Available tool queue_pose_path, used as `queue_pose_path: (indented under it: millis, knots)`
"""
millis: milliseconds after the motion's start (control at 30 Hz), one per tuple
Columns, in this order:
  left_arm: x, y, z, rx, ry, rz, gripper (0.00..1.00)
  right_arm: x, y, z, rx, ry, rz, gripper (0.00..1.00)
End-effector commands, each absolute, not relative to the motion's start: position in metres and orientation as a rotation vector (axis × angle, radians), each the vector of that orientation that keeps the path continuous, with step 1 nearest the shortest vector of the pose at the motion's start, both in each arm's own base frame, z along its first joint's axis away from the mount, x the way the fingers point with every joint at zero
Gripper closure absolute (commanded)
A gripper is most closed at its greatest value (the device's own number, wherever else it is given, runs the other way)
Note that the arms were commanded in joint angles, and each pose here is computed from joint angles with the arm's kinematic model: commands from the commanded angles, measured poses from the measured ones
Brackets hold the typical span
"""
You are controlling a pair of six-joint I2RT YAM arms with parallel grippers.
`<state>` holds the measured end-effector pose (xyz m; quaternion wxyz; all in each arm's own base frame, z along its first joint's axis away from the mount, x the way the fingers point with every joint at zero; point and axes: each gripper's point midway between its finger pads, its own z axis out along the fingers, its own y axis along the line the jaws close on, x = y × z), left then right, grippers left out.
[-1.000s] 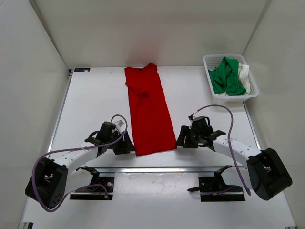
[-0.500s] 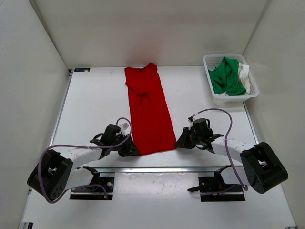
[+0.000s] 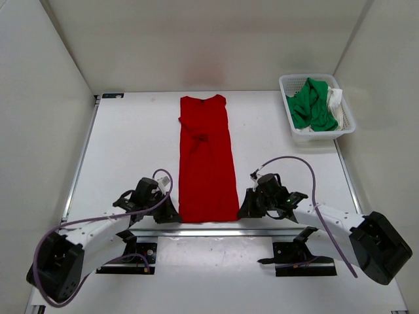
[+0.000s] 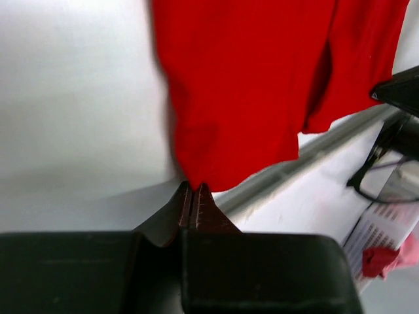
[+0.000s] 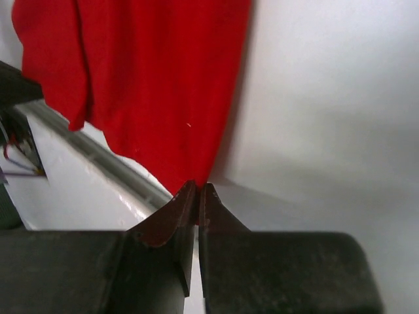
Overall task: Fold and stack the t-shirts
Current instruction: Grab the bottom of the folded rectangular tshirt with both arms, then fold the folded rectangular tshirt in 1/3 of the way
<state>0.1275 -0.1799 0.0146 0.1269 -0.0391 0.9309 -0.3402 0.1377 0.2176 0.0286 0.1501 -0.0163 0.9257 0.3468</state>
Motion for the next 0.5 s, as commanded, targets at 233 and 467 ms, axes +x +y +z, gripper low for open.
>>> queue_pose_path:
  millis: [233, 467]
  knots:
    - [0.155, -0.186, 0.074, -0.11, 2.641, -1.027, 1.0, 0.191, 0.211, 0.095, -0.078, 2.54, 0.922, 1.0]
    - [0.278, -0.189, 0.121, -0.141, 2.442, -0.855, 1.0, 0.303, 0.212, 0.137, -0.127, 2.43, 0.812, 1.0]
